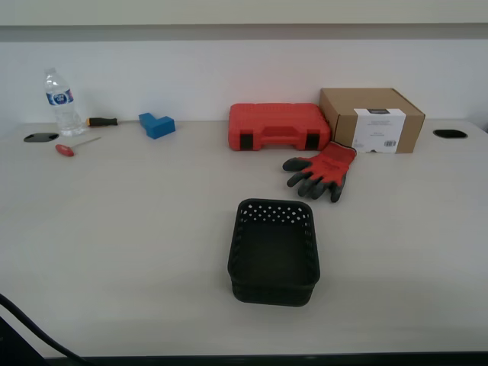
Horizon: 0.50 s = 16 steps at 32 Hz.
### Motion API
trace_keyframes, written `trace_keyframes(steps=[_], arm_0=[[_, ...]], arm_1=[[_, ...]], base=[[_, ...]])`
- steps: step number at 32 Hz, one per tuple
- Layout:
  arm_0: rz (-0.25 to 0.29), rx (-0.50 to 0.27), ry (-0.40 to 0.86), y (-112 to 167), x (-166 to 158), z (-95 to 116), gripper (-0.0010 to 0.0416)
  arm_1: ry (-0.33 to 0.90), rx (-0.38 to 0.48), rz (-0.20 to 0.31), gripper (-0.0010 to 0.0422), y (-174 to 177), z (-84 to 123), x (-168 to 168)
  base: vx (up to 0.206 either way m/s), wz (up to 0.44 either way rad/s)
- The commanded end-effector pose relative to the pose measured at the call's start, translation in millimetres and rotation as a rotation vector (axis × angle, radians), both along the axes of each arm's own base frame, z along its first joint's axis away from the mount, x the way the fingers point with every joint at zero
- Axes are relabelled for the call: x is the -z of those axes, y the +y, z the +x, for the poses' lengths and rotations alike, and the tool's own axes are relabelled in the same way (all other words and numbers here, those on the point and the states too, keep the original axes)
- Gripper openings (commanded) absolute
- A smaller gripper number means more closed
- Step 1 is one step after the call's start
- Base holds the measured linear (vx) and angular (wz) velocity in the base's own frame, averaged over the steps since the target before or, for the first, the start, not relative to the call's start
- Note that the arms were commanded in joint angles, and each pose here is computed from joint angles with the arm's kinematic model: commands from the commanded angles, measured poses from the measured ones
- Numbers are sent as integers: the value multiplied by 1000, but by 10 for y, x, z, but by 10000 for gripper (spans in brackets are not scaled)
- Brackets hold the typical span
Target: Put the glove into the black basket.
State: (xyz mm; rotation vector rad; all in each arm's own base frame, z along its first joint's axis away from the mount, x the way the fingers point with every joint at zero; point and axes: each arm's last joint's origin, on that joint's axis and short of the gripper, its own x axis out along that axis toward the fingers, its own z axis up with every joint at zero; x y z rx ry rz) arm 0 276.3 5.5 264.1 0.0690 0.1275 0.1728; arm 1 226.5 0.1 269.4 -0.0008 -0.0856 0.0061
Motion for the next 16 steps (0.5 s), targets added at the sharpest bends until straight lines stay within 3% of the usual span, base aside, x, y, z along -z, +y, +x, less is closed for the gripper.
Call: trace_keyframes(steps=[1,9,12,16], arm_0=[[4,-4,152,26,69,191,311],[-11,-82,402,305,121,800,297],[-7,-131,548,588,293,1101,296],[-20,-152,656,826,513,1292,295]], arm_1=[[-6,-2,1,0,1,1,-9],[-5,-2,1,0,0,1,-8],[-5,-6,1,0,2,1,-8],[-5,-5,1,0,1,1,-9]], base=[[0,0],[0,0],[0,0],[0,0]])
